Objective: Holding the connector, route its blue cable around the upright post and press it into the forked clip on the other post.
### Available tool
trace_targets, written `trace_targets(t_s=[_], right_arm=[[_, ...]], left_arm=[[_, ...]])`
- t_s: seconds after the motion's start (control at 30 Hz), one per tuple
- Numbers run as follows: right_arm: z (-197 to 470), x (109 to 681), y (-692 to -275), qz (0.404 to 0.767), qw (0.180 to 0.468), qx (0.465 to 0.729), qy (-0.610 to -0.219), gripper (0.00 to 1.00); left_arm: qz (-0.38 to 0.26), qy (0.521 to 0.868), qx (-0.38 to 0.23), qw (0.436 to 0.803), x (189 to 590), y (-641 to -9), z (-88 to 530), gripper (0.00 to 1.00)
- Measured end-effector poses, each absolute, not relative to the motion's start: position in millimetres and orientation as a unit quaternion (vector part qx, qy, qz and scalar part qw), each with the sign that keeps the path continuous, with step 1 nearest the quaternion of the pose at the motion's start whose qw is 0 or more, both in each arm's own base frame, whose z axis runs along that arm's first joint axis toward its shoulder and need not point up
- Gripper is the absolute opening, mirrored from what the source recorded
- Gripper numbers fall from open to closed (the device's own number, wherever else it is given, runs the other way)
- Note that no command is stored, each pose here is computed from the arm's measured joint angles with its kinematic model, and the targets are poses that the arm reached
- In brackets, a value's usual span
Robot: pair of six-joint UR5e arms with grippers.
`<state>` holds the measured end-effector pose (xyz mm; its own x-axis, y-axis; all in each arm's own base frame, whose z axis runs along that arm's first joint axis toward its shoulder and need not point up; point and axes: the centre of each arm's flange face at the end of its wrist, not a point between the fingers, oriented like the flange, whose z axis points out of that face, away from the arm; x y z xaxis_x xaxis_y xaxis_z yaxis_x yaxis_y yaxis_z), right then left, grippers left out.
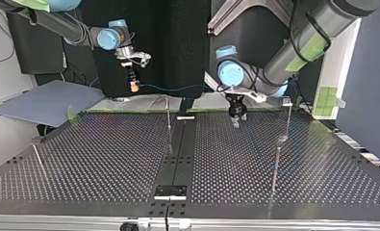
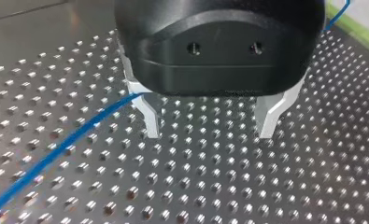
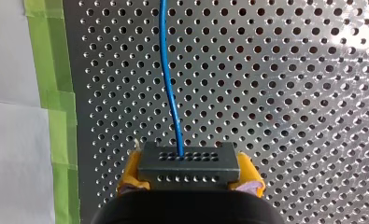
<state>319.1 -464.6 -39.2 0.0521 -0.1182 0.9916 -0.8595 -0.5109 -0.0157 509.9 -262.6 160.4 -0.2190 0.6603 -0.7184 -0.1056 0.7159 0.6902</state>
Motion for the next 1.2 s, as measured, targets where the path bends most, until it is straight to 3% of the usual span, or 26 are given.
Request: trace_targets(t_s=[0.73, 1.2], right_arm=[[-39, 320, -464, 0.577, 0.321, 0.650, -0.376, 0.00], [-39, 323, -462, 0.578, 0.320, 0.651, -0.374, 0.00]], left_arm=[[0.319, 0.751, 0.232, 0.530, 503, -261, 72, 0.99], [0.283, 0.772, 0.240, 0.517, 498, -262, 20, 0.99]])
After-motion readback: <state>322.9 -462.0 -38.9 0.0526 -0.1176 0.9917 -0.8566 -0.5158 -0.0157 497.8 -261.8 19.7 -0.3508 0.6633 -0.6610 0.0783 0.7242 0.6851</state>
